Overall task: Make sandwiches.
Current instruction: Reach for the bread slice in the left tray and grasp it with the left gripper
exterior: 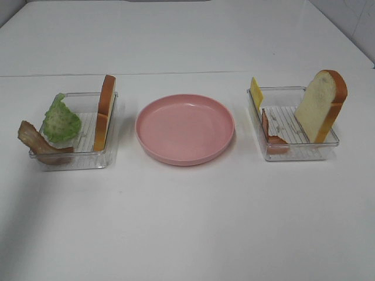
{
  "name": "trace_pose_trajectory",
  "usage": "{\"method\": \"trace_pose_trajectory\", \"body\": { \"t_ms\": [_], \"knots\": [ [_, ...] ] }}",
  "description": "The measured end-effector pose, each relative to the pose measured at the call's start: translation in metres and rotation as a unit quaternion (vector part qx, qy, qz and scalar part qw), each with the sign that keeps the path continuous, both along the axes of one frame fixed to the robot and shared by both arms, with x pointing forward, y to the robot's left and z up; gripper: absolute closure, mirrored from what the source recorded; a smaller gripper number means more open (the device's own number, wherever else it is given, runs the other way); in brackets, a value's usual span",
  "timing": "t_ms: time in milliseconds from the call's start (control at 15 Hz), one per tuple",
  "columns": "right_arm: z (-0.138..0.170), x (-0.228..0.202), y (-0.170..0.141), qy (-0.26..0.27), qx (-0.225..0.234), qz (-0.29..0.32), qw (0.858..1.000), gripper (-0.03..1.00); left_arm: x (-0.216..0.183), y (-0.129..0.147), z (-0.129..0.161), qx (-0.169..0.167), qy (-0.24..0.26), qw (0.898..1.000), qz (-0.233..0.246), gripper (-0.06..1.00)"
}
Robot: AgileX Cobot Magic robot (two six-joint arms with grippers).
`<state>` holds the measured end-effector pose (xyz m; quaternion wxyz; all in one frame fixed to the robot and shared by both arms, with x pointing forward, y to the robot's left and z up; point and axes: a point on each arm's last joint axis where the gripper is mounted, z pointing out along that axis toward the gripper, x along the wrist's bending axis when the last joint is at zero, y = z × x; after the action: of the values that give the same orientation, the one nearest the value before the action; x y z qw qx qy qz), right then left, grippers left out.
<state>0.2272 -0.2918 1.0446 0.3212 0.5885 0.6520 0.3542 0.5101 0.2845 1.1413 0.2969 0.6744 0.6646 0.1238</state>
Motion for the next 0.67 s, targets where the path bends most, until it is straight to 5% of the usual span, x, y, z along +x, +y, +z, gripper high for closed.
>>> {"method": "trace_pose_trajectory", "body": {
  "t_ms": [400, 467, 667],
  "knots": [
    [0.0, 0.0, 0.0, 0.0, 0.0, 0.0, 1.0, 0.19, 0.082, -0.057, -0.031, 0.029, 0.094, 0.992, -0.078, 0.13],
    [0.0, 0.0, 0.0, 0.0, 0.0, 0.0, 1.0, 0.19, 0.099, -0.084, -0.041, 0.063, 0.116, 0.988, -0.075, 0.13],
    [0.0, 0.0, 0.0, 0.0, 0.0, 0.0, 1.0, 0.19, 0.116, -0.112, -0.054, 0.097, 0.125, 0.986, -0.053, 0.13]
  ]
}}
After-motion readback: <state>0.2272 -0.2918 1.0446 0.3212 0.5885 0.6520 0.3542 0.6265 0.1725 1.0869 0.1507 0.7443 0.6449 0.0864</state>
